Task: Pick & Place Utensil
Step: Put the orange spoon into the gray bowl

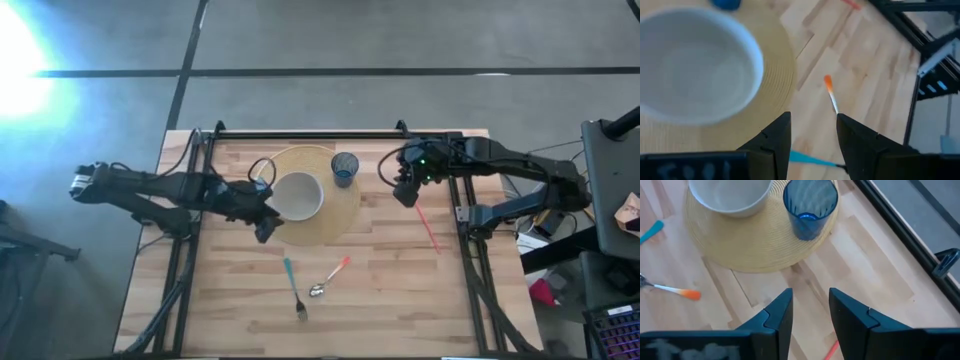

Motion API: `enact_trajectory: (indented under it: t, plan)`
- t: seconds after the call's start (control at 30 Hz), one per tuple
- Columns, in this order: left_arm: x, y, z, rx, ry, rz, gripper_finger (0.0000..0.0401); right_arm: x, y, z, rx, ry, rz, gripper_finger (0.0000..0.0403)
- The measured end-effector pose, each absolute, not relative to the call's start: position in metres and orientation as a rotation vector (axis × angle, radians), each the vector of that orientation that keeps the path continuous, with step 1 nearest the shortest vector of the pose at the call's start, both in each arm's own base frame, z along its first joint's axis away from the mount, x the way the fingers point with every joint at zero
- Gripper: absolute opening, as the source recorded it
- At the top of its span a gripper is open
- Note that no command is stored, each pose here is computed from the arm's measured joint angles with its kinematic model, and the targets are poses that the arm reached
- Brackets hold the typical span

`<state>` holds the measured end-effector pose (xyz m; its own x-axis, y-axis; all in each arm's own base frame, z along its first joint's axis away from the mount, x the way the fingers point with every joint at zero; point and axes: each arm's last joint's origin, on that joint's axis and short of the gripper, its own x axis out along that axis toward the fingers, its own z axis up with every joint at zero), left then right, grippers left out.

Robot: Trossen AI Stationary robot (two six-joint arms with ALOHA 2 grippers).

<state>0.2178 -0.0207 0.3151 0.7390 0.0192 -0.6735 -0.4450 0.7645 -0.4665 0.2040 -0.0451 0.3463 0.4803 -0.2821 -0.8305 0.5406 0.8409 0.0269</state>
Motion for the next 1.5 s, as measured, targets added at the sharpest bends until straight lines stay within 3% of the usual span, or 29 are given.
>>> enact_trajectory:
  t: [0.47, 0.97, 1.3, 1.5]
  plan:
    - [0.244, -0.041, 0.295, -1.065, 1.01, 0.399, 0.0149, 0.201, -0.045, 0.312, 0.27, 0.963, -0.493, 0.0101]
    - [0.273, -0.098, 0.269, -1.211, 1.144, 0.539, 0.0149, 0.207, -0.046, 0.274, 0.253, 0.958, -0.482, 0.0079]
    - [0.318, -0.12, 0.285, -1.052, 1.079, 0.429, 0.0149, 0.208, -0.046, 0.274, 0.254, 0.937, -0.481, 0.0075]
    - [0.354, -0.128, 0.273, -0.895, 1.111, 0.362, 0.0149, 0.208, -0.046, 0.274, 0.254, 0.939, -0.48, 0.0085]
